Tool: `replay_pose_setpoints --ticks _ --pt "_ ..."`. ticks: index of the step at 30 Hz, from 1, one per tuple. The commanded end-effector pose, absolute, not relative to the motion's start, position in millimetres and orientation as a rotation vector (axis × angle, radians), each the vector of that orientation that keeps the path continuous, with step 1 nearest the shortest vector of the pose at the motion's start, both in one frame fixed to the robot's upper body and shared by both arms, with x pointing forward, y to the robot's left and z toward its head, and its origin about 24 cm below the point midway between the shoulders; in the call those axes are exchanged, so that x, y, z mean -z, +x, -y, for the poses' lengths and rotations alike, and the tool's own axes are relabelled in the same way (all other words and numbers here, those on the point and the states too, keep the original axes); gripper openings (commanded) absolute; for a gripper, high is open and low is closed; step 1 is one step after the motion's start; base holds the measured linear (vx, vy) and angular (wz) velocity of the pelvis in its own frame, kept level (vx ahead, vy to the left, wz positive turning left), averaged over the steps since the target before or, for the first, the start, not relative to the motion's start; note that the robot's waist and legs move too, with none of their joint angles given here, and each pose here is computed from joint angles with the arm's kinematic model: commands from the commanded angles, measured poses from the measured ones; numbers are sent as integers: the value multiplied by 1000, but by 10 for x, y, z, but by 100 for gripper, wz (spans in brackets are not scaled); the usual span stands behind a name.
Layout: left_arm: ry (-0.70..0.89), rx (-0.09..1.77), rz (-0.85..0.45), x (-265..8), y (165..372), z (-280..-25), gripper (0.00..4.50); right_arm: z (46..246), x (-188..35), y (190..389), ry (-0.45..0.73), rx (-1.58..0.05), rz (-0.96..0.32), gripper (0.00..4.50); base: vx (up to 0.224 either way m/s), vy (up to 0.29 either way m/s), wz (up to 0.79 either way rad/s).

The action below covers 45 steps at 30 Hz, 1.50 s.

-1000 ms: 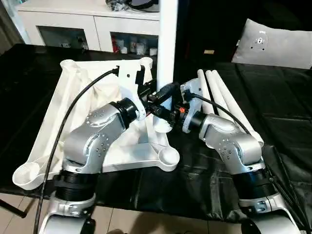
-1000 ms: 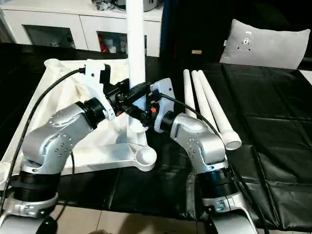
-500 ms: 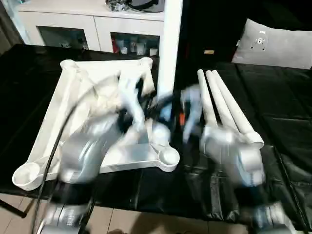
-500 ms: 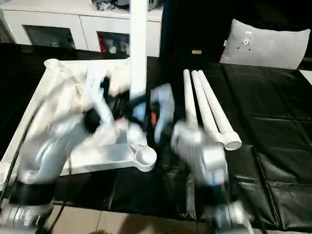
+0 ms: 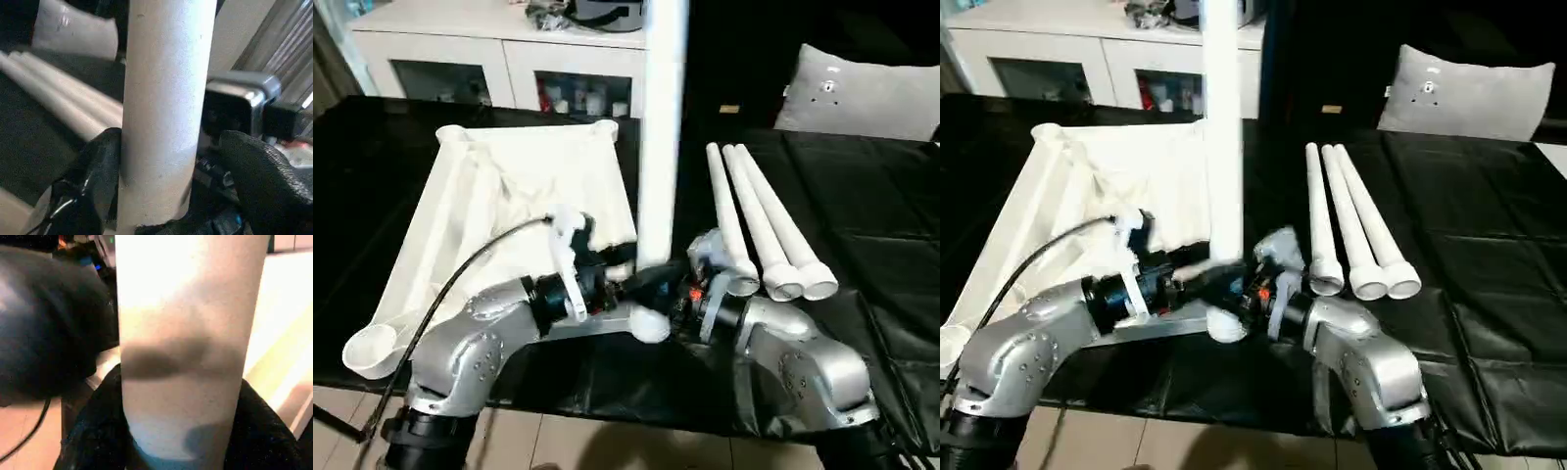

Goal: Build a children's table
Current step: Insert table leg to table base

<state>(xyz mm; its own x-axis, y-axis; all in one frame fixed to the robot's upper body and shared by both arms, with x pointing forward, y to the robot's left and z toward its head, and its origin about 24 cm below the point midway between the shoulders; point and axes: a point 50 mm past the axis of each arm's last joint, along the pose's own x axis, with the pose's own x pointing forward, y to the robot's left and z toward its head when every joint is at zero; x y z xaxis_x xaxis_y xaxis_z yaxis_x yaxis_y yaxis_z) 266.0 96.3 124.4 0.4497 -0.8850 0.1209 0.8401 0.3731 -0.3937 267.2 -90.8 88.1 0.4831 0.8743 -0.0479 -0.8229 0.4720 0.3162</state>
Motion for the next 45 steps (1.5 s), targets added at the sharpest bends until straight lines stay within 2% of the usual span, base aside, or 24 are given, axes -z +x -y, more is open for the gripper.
replay_pose_setpoints --ticks 1,4,7,8,9,12,19,21,30,34,35,37,38,40,45 --pt "-541 1125 9 -1515 2728 -976 394 956 -1012 2716 295 -1065 -174 193 0 0 0" --pt "-638 1095 77 -1675 2812 -1028 430 978 -1122 2749 348 -1101 -146 193 0 0 0" --pt "-700 1088 115 -1764 2850 -1060 435 1002 -1186 2780 384 -1116 -132 193 0 0 0" --pt "-747 1080 153 -1853 2876 -1114 435 1055 -1297 2840 467 -1130 -109 193 0 0 0" --pt "-754 1079 156 -1861 2878 -1120 435 1060 -1308 2846 475 -1131 -106 193 0 0 0" --pt "-856 1033 184 -1946 2918 -1209 435 1133 -1496 2922 621 -1158 -41 193 0 0 0" --pt "-854 1017 137 -1949 2929 -1229 435 1174 -1603 2891 697 -1249 -6 193 0 0 0" --pt "-845 1049 103 -1962 2899 -1187 435 1173 -1606 2859 687 -1298 -33 193 0 0 0" --pt "-840 1133 77 -2080 2868 -1097 450 1147 -1592 2814 657 -1330 -77 193 0 0 0" --pt "-767 1156 14 -2060 2878 -1017 450 1115 -1549 2800 557 -1322 -107 193 0 0 0" --pt "-706 1167 -20 -2026 2880 -967 450 1092 -1522 2808 483 -1313 -118 193 0 0 0" --pt "-647 1183 -49 -1990 2867 -928 450 1069 -1500 2815 420 -1303 -126 193 0 0 0" --pt "-644 1184 -50 -1988 2866 -926 450 1067 -1498 2816 417 -1302 -126 193 0 0 0" --pt "-523 1200 -95 -1900 2845 -860 450 1022 -1475 2814 325 -1303 -131 193 0 0 0" --pt "-545 1270 -110 -1869 2795 -817 450 955 -1422 2714 270 -1384 -170 193 0 0 0"
